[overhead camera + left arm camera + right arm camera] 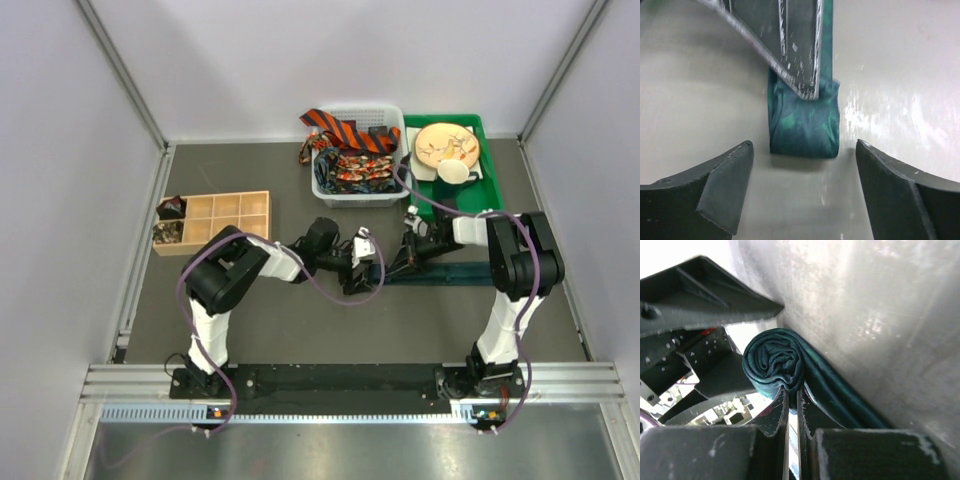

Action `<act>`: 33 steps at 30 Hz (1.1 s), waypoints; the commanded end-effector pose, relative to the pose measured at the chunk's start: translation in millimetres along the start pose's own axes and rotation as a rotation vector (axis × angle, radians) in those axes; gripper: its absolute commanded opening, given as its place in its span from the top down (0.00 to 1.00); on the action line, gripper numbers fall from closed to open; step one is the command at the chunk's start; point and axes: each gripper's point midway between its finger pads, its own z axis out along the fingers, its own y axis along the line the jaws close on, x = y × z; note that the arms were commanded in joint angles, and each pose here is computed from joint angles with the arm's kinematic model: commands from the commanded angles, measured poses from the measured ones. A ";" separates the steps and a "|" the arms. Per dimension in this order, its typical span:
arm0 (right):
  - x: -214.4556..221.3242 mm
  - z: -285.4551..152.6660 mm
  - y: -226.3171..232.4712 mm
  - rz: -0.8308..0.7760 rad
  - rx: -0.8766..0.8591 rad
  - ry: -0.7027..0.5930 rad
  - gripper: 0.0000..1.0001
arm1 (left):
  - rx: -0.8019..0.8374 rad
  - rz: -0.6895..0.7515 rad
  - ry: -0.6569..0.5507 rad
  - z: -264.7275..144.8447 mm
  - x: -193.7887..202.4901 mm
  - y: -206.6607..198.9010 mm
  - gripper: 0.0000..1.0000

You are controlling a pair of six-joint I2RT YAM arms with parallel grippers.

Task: Roll the ties
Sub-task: Roll the tie at the center of the board.

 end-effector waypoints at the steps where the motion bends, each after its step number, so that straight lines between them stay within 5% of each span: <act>1: -13.4 -0.4 -53.2 -0.028 0.253 -0.044 1.00 | 0.061 -0.031 -0.104 16.1 -11.3 -8.3 0.16; 11: -14.4 -5.2 -67.6 -0.008 0.349 -0.050 1.00 | 0.071 -0.064 -0.146 36.8 -11.7 -7.2 0.46; 18: -14.7 -5.5 -51.9 -0.026 0.284 -0.040 1.00 | 0.031 -0.053 -0.006 33.7 8.2 -10.2 0.72; 22: -16.0 -15.8 -26.9 -0.057 0.222 -0.053 0.75 | -0.011 -0.099 0.240 6.3 44.8 -17.7 0.80; 33: -7.6 -32.9 25.2 -0.014 -0.017 -0.099 0.50 | -0.055 -0.090 0.529 -18.3 68.0 -18.1 0.83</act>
